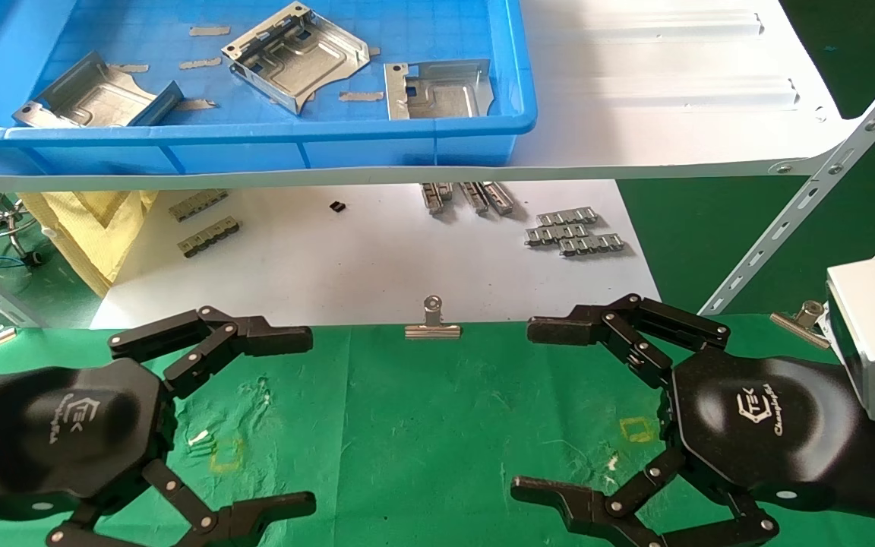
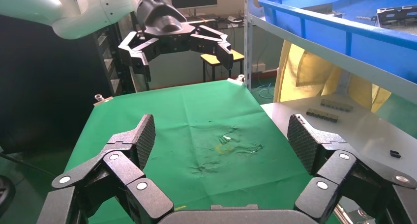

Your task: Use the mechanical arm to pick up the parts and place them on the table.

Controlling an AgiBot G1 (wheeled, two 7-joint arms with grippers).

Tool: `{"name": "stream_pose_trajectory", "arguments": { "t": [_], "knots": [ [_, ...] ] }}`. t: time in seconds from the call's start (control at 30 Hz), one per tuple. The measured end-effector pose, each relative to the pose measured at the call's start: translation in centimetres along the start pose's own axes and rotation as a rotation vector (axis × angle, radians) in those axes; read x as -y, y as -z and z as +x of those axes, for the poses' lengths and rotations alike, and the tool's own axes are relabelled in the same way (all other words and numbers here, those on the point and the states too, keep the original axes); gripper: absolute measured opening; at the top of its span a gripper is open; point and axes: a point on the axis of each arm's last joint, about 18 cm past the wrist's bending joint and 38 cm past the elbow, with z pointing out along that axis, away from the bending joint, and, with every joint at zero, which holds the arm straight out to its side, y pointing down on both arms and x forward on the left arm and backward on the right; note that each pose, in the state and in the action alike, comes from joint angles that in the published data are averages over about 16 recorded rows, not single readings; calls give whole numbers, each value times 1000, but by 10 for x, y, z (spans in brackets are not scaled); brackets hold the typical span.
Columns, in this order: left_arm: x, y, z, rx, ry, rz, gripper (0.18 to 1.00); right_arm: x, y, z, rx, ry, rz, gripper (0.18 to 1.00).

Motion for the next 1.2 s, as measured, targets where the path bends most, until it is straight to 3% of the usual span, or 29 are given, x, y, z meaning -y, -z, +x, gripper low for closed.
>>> {"name": "stream_pose_trajectory", "arguments": {
  "t": [1.2],
  "knots": [
    [0,0,0,0,0,0,1001,0,0,0,0,0,0,999]
  ]
}}
